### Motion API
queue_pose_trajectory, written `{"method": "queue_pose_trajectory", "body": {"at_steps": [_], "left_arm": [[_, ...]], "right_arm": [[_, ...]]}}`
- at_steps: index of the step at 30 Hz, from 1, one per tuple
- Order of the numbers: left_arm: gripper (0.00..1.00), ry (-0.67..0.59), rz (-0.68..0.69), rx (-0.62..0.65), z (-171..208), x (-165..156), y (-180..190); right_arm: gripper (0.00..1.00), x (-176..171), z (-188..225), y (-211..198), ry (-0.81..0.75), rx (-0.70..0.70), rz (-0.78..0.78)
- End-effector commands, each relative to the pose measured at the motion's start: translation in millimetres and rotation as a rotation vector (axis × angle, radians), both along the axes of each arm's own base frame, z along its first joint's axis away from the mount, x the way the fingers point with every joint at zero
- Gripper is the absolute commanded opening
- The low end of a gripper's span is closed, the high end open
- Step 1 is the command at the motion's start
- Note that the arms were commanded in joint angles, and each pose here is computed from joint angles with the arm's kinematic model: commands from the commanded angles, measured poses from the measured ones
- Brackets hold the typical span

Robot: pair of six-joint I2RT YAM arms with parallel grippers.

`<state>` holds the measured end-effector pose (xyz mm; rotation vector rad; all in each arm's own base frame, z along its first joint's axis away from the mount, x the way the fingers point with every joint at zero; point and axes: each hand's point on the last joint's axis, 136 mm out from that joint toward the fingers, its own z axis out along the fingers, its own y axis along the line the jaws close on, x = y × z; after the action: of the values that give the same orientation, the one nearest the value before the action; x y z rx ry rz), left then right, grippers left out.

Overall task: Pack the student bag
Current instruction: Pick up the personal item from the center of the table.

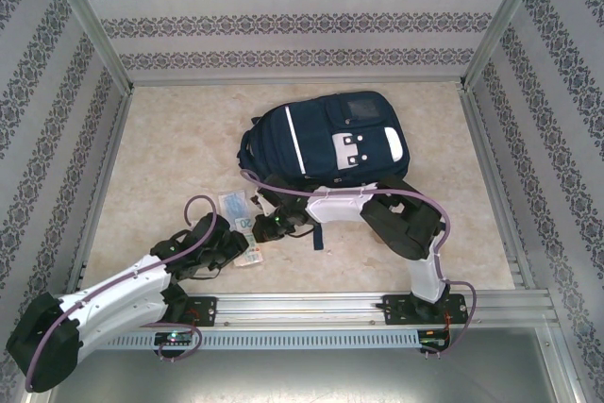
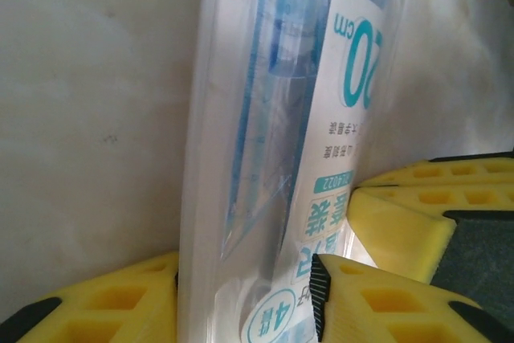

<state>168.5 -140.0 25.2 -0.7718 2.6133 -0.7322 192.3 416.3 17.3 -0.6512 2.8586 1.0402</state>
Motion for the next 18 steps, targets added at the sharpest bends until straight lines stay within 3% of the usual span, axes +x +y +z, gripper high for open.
{"method": "queue_pose_trajectory", "body": {"at_steps": [1, 6, 13, 18], "left_arm": [[0.38, -0.064, -0.016, -0.082, 15, 9, -13], [0.09, -0.1, 0.006, -0.055, 29, 12, -4], [0.0, -0.121, 0.044, 0.025, 49, 15, 12], [0.0, -0.179, 0.057, 0.069, 76, 25, 18]], "right_arm": [[0.09, -11, -8, 4, 0.026, -0.014, 0.024], [0.1, -6, -1, 1, 0.009, -0.012, 0.009], [0.17, 27, 56, -16, -0.119, 0.008, -0.032], [0.32, 68, 112, -36, -0.311, -0.055, -0.071]]}}
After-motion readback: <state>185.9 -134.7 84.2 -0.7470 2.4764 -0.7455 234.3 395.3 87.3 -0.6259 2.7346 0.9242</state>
